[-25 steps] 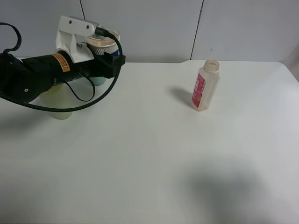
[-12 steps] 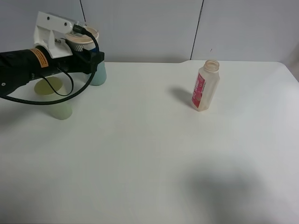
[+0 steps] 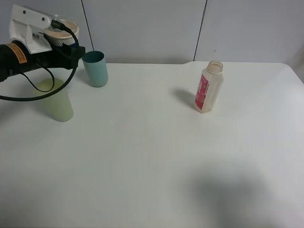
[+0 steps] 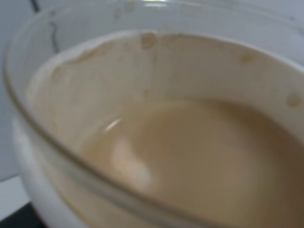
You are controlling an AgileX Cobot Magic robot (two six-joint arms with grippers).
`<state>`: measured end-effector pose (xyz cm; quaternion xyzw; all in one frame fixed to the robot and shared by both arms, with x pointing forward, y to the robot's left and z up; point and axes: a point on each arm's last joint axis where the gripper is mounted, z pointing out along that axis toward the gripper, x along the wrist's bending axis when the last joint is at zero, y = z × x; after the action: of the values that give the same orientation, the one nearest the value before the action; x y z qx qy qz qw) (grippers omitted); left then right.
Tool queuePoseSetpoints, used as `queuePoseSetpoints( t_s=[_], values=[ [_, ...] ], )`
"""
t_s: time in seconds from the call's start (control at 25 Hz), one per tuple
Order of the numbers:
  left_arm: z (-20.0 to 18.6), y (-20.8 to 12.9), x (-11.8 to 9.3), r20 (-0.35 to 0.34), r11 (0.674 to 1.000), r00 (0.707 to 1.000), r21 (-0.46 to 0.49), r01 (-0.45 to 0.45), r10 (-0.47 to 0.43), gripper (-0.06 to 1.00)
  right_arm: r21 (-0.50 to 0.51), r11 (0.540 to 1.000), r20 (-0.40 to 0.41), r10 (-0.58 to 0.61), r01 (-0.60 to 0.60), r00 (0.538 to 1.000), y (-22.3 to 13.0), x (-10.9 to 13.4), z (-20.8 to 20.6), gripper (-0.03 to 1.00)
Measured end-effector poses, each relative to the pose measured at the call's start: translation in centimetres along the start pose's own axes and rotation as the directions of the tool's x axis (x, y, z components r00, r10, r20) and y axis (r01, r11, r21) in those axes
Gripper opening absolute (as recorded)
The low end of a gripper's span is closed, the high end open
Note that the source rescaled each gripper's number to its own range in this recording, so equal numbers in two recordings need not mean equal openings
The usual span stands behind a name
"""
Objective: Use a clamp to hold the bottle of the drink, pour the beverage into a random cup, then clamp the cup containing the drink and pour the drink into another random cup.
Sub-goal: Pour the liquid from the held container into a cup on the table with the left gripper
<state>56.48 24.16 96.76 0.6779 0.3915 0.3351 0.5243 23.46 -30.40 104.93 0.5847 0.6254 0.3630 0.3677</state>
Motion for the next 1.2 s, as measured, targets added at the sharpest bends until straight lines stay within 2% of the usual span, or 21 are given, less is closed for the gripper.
queuePoseSetpoints(
  t_s=[0.12,0.52,0.88,1.2],
  values=[
    [-0.7,0.2,1.4,-0.029,1.0,0.999,-0.004,-0.019,0.019,0.01,0.0,1.0,0.0,0.0,0.0,1.0,0.0,0.0,0.0,1.0],
    [-1.7,0.0,3.3,-0.058,0.999,0.997,-0.003,-0.054,0.053,0.01,0.0,1.0,0.0,0.0,0.0,1.0,0.0,0.0,0.0,1.0],
    [-3.1,0.1,6.3,-0.122,0.993,0.986,-0.026,-0.117,0.113,0.01,0.0,1.0,0.0,0.0,0.0,1.0,0.0,0.0,0.0,1.0],
    [-4.3,-0.3,8.0,-0.145,0.988,0.978,-0.016,-0.155,0.151,0.01,0.0,1.0,0.0,0.0,0.0,1.0,0.0,0.0,0.0,1.0]
  ],
)
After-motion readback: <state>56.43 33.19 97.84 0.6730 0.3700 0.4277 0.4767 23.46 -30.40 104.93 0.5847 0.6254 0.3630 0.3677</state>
